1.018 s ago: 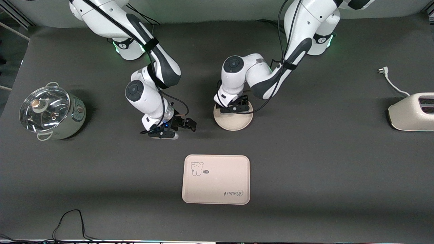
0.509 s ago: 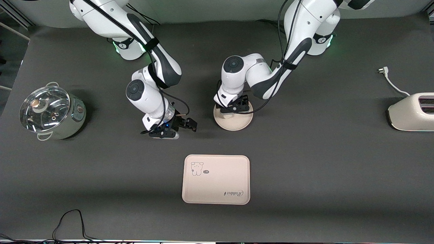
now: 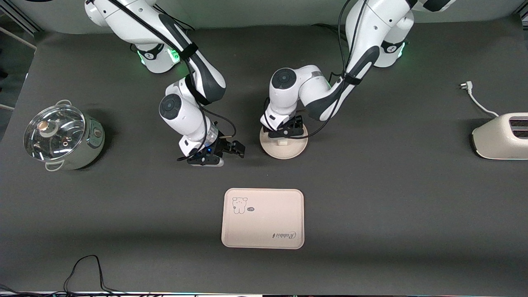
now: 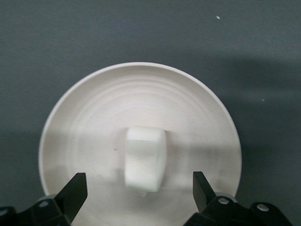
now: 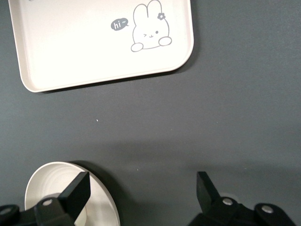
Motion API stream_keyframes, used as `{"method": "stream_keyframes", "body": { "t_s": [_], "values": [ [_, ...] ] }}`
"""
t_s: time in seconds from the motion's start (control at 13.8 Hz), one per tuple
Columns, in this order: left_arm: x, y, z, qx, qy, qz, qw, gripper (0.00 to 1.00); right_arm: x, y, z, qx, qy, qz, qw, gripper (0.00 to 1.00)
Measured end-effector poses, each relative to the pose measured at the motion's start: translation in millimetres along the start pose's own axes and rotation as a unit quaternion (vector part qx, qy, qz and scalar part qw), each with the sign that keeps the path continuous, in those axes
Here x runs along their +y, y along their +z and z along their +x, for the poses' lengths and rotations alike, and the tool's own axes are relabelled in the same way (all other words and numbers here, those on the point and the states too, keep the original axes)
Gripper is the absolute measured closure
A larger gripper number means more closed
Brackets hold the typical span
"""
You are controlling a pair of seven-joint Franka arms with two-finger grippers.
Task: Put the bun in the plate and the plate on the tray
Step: 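Grasp the plate rim with the right gripper while the left withdraws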
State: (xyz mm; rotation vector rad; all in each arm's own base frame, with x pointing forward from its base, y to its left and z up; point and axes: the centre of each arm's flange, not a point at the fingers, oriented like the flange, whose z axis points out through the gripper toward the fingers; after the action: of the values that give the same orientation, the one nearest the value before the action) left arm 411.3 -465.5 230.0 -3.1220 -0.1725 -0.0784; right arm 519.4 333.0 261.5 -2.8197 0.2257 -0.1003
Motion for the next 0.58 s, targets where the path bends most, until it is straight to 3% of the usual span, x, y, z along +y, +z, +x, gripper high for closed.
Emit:
{"method": "stream_keyframes", "body": {
  "t_s": [0.29,0.58],
  "values": [
    [-40,-58,58,0.026,-0.013,0.011,1.0,0.0,-26,31,-31,0.013,-0.011,0.007,1.0,0.0],
    [-147,-128,137,-0.016,0.017,0.011,1.0,0.0,-58,79,-82,0.023,-0.015,0.014,1.0,0.0]
  ]
}}
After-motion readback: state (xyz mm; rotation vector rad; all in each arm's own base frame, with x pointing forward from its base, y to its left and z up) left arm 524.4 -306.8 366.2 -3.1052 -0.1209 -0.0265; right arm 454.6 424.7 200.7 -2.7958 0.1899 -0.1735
